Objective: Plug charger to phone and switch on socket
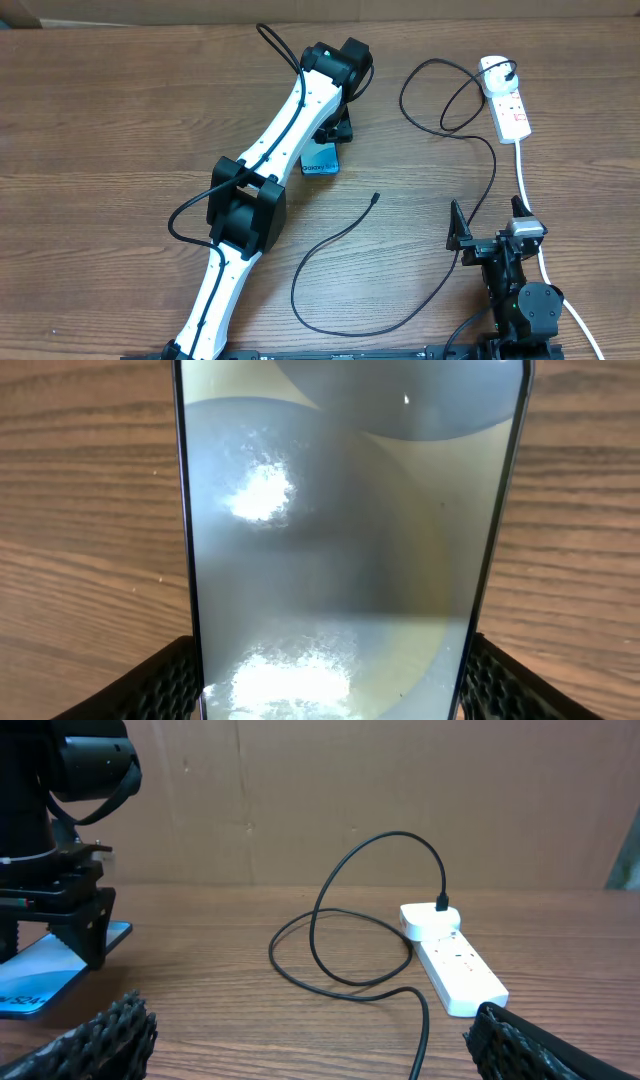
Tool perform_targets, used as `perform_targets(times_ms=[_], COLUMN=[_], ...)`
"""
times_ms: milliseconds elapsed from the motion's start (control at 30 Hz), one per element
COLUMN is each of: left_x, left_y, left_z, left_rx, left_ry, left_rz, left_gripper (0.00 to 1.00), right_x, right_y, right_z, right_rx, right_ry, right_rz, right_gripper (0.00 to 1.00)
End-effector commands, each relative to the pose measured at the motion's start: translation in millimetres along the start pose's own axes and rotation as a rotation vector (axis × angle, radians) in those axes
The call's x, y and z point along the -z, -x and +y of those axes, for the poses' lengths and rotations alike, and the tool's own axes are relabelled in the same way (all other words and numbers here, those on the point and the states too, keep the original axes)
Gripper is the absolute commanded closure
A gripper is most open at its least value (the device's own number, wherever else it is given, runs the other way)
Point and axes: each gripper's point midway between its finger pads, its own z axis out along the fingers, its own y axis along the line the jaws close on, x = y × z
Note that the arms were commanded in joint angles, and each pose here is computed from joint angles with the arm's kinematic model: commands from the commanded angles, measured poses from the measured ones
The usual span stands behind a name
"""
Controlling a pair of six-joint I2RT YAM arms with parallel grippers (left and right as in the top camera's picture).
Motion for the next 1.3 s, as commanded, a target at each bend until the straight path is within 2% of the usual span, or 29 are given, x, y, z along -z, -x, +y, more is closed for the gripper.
perform_targets(times_ms=[0,200,333,533,833,1033,1267], left_x=[-6,-12,-5,39,138,179,201], left_y=[2,-1,-3,3,4,-20,-30], left_z=[0,2,-2,-2,49,80,74], left_rx=[-0.016,-0.017,-0.010,0.038,0.165,0.225,0.234], left_ry=[0.019,0.028,-0.017,-0.161,-0.344,-0.456,-0.646], left_rz=[-0.010,0.005,0.021,0.011,-0.041,0.044,0.153], left_gripper=[0.32,0.33,0.33,0.35,0.34,0.33,0.32], right_x=[0,0,0,0,0,0,0], right_y=[-2,-2,-2,-2,-2,-2,-2], right_z=[0,0,0,0,0,0,0], right_rx=[0.004,0.004,0.004,0.004,0.004,0.004,0.004], right_ry=[-0.003,-0.003,-0.003,-0.003,-0.003,-0.003,-0.003], right_rz=[-0.004,-0.004,-0.004,-0.004,-0.004,-0.004,-0.004], right_gripper=[0.00,0.00,0.00,0.00,0.00,0.00,0.00])
